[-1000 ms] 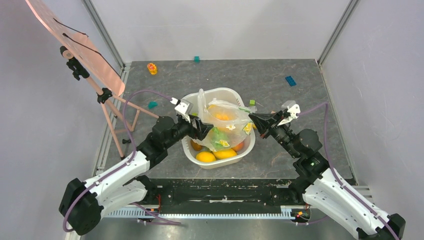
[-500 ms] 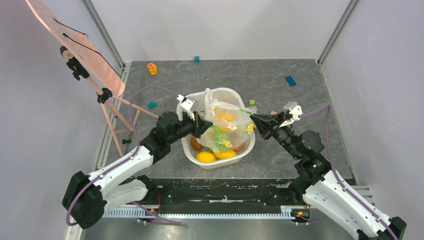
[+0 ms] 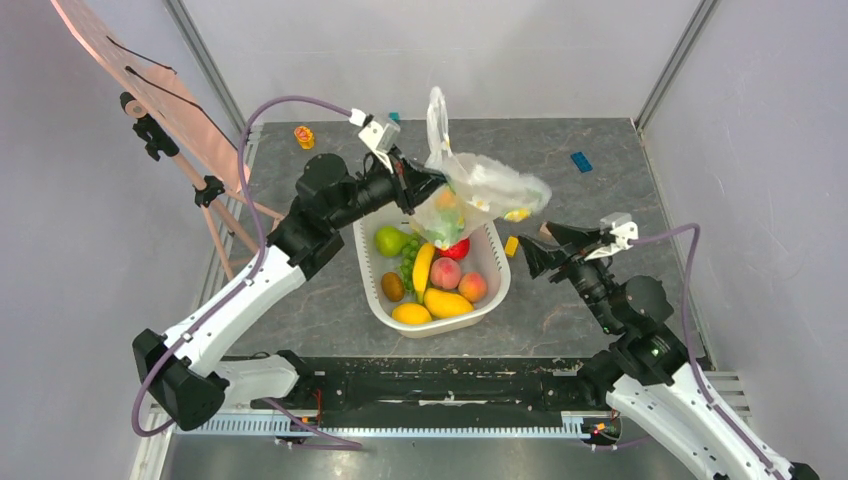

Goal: Take the fake fruits out of the plastic bag
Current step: Pick up the plastic bag from the bin, then move the bin to the center of the board.

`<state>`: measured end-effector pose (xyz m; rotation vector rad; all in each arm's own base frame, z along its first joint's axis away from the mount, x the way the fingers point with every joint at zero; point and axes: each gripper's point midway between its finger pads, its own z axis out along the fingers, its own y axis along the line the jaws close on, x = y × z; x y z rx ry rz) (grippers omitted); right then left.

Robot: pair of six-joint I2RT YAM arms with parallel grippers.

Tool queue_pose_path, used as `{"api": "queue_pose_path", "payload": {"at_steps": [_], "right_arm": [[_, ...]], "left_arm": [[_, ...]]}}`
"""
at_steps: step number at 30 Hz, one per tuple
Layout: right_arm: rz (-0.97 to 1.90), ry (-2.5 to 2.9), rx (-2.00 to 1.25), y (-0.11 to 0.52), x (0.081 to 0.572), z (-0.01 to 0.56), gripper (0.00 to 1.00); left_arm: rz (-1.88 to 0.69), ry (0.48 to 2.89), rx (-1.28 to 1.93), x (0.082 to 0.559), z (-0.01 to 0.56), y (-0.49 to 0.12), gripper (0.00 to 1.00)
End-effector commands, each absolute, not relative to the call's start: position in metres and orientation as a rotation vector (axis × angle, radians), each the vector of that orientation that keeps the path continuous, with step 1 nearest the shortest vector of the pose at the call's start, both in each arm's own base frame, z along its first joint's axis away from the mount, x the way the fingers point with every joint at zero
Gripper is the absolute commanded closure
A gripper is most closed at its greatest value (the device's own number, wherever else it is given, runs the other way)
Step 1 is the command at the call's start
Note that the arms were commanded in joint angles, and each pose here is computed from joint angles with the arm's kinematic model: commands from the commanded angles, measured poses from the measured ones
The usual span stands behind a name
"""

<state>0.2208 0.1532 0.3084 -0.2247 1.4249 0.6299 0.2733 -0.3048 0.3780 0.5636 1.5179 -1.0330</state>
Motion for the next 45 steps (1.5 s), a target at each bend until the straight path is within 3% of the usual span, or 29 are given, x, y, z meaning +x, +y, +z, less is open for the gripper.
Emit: {"api": "queue_pose_path", "payload": {"at_steps": [1,7,19,22,27,29,45], "right_arm": [[0.535,1.476,-0.035,0.116,0.221,0.306,0.30],[0.606,1.622,-0.142,0.145,0.222,0.267,0.31],[0.540,1.899,-0.158,0.191,0.278,0.191,0.33],[0.530,1.959,-0.171,0.199,0.287,0.173,0.46],[0.414,1.991,-0.057,0.175,0.303,0.158,0.89],[0.350,1.979,0.019,0.154,0.308,0.160,1.00],[-0.085,1.931,0.434,0.010,0.329,0.150,1.00]], "left_arm": [[-1.044,1.390,0.587,0.270,0.440,-0.307,0.98],[-1.021,1.325,0.573,0.268,0.482,-0.302,0.98],[-1.011,1.277,0.563,0.229,0.496,-0.268,0.98],[-0.990,1.284,0.561,0.220,0.492,-0.257,0.98],[-0.946,1.317,0.553,0.209,0.478,-0.241,0.98],[-0.944,1.334,0.560,0.203,0.470,-0.236,0.98],[-1.000,1.395,0.618,0.146,0.399,-0.207,0.98]]}}
